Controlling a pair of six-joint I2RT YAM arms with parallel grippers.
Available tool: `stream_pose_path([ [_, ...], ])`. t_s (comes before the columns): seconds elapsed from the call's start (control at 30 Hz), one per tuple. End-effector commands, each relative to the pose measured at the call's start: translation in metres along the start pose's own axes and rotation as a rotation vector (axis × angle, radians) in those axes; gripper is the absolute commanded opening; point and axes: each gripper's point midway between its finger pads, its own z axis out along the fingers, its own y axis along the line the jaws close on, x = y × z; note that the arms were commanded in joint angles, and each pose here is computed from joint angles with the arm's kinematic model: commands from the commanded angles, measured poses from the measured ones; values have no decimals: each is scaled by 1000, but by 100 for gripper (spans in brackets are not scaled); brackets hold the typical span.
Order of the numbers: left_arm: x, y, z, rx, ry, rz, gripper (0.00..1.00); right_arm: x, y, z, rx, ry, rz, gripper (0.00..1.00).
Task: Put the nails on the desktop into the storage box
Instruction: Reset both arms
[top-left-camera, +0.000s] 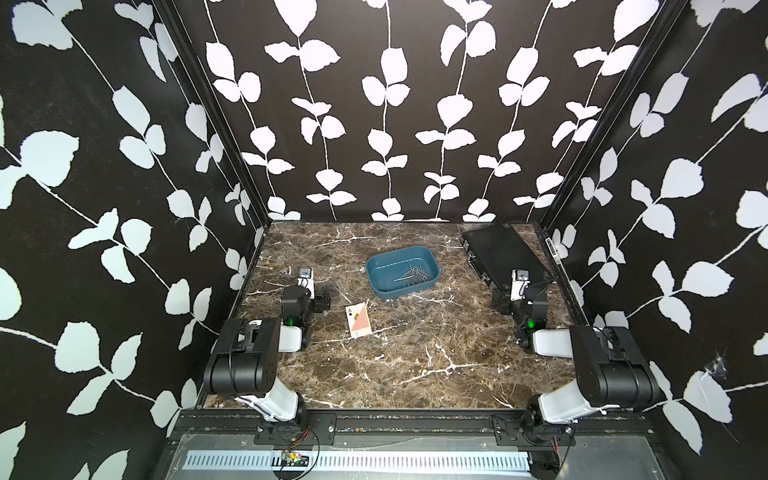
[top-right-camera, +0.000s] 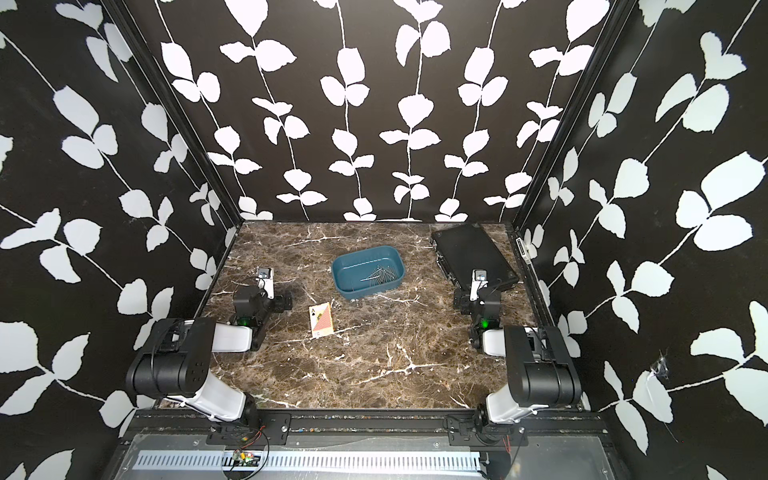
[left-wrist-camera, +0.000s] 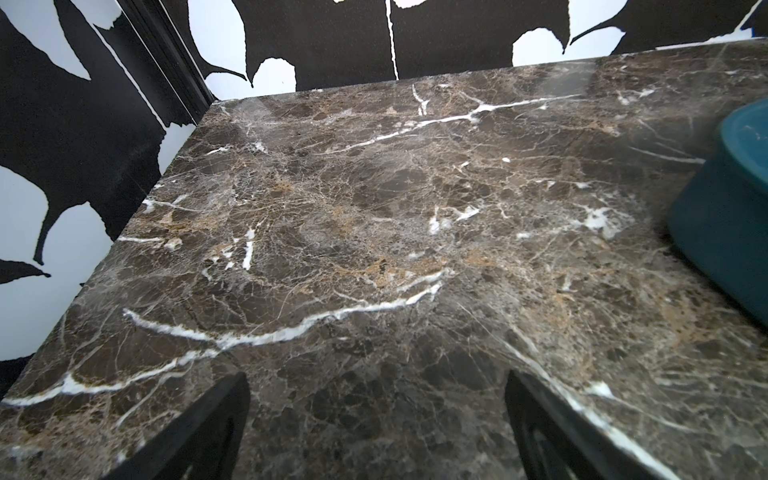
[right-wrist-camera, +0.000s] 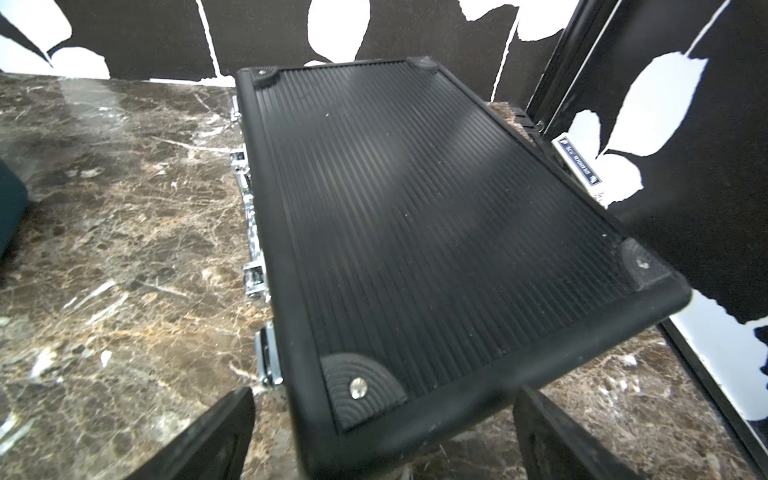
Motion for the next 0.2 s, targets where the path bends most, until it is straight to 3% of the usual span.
stream_pose_path([
  [0.0,-19,1,-1,-7,-54,9,99,-16,3,5,-14,-33,-13,99],
  [0.17,-19,1,-1,-6,-55,9,99,-16,3,3,-14,-38,-13,99],
])
